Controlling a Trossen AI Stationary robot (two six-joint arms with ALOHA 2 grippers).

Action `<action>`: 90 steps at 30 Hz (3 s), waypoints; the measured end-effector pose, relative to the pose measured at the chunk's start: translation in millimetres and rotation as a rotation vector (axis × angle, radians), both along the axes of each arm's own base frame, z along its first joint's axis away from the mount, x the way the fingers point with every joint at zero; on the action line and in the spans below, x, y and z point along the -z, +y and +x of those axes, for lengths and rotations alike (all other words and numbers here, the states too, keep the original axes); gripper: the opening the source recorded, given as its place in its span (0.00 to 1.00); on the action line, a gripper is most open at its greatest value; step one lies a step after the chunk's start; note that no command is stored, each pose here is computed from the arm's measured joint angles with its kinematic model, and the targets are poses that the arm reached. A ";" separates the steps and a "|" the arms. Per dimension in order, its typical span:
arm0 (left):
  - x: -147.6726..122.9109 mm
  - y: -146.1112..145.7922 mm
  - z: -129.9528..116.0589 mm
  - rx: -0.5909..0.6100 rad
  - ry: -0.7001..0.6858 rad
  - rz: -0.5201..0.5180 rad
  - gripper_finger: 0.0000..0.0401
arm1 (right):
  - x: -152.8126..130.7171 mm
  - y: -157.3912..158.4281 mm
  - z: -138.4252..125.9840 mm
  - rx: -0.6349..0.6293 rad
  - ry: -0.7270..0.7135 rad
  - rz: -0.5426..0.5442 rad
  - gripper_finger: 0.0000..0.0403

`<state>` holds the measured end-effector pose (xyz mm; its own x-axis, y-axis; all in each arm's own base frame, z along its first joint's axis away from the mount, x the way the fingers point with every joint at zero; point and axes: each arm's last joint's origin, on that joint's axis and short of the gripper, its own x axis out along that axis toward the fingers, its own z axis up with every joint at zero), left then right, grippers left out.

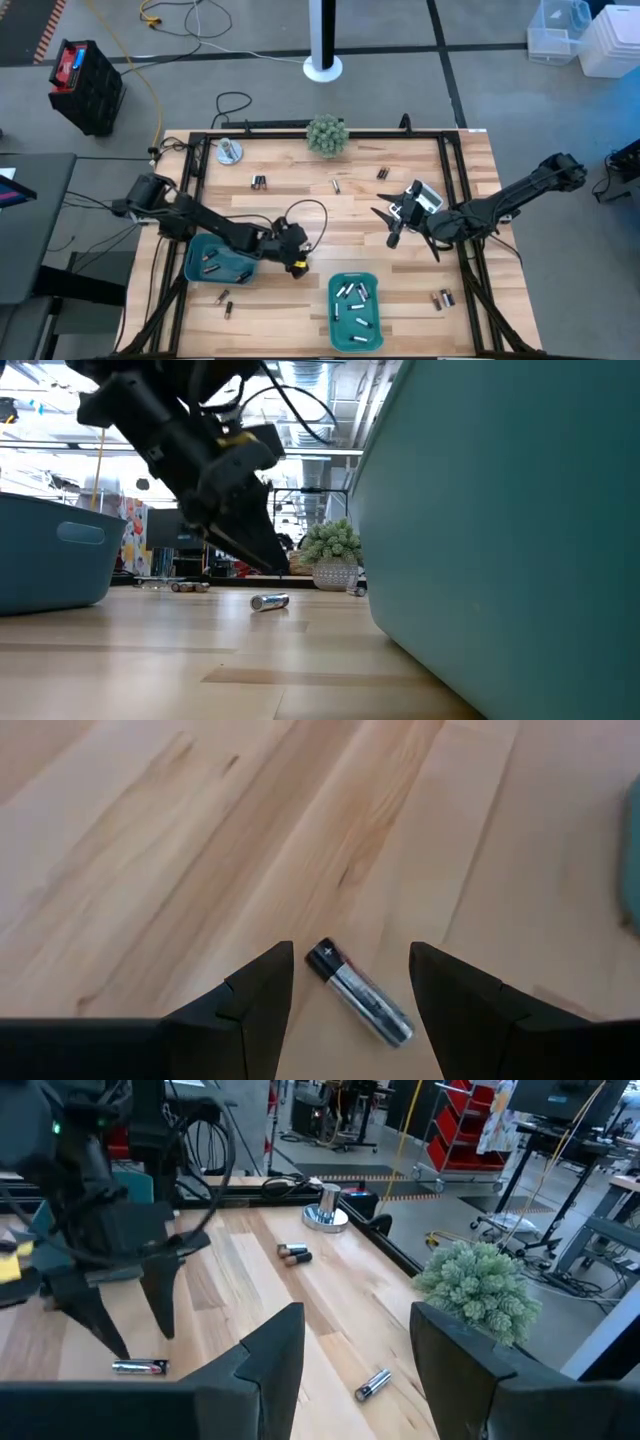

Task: Sort batteries
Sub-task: Put the silver battery into the green bin, then put the black battery into the blue bin

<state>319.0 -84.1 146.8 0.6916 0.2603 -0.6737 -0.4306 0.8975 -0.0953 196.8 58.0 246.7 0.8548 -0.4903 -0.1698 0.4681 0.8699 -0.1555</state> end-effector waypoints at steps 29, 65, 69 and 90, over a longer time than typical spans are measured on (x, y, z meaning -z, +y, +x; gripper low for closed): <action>41.8 4.5 8.4 0.032 0.133 -0.037 0.10 | -0.6 -0.4 -0.1 0.015 -0.003 -0.003 0.49; -60.7 -2.1 28.2 0.499 -0.513 0.061 0.10 | -10.9 5.1 -6.5 -0.026 -0.055 -0.009 0.49; -60.1 -6.0 33.5 0.532 -0.598 0.026 0.10 | -13.4 4.7 -8.8 -0.029 -0.066 -0.005 0.49; -10.2 -38.9 102.7 0.730 -0.621 -0.184 0.37 | -20.6 19.1 -21.0 -0.129 -0.083 -0.028 0.49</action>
